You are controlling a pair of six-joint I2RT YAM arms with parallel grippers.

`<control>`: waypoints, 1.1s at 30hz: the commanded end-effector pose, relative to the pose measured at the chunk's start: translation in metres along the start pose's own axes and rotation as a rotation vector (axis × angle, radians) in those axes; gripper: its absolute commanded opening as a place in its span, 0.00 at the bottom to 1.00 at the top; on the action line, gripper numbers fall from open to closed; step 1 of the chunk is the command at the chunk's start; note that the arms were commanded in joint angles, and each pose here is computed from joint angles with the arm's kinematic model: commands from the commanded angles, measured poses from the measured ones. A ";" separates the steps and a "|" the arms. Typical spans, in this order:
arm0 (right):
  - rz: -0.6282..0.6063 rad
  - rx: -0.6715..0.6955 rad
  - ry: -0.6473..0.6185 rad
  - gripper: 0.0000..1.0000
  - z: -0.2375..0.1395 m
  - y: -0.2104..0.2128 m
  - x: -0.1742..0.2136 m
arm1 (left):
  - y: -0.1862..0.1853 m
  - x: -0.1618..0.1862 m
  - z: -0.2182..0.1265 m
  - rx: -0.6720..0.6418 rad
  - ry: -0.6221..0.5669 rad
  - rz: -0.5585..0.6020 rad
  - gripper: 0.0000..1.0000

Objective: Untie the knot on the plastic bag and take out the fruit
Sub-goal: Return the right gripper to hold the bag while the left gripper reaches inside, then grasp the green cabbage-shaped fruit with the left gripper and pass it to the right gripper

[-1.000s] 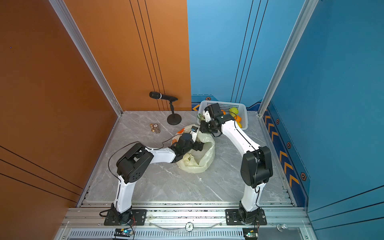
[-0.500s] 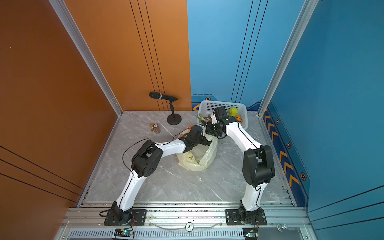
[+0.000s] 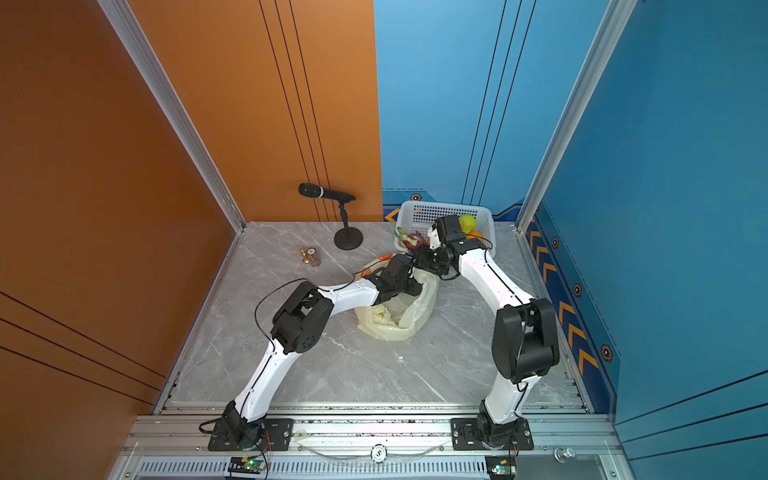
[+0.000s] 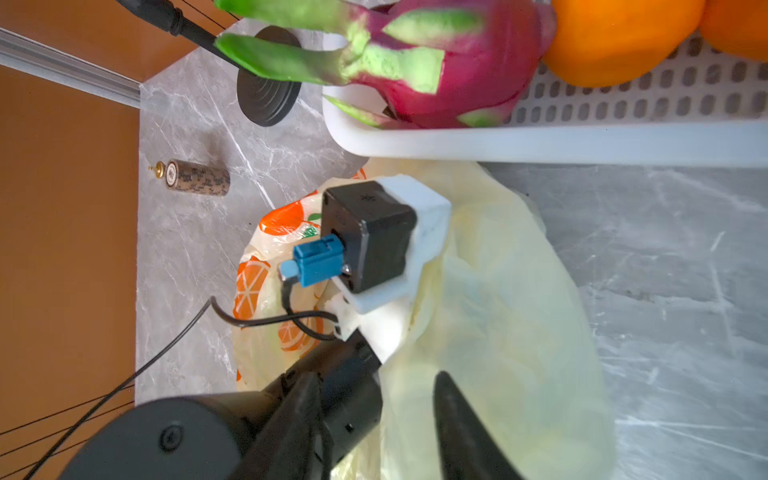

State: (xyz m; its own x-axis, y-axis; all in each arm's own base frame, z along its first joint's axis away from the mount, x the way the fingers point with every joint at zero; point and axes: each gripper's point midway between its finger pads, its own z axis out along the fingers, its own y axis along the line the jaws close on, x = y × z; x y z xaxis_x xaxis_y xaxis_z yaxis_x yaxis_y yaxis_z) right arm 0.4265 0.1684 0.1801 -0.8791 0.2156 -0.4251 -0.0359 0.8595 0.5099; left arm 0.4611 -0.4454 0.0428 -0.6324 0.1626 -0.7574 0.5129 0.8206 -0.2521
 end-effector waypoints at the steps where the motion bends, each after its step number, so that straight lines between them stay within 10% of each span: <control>1: -0.048 0.011 -0.089 0.64 -0.031 0.009 -0.007 | -0.016 0.012 -0.018 0.018 0.028 0.024 0.45; 14: -0.184 0.042 -0.051 0.81 -0.065 0.006 0.069 | -0.018 0.018 -0.073 0.009 -0.007 0.021 0.42; 33: -0.053 0.226 0.035 0.56 -0.015 -0.051 0.080 | -0.020 0.055 -0.161 0.040 0.019 0.039 0.42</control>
State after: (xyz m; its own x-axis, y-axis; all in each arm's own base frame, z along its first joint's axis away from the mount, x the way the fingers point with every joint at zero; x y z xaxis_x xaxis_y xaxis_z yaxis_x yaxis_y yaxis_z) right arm 0.3408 0.1429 0.1323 -0.9061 0.1135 -0.4075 -0.0279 0.9452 0.3253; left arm 0.3344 -0.3629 0.0906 -0.6460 0.1927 -0.7386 0.5243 0.8153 -0.2458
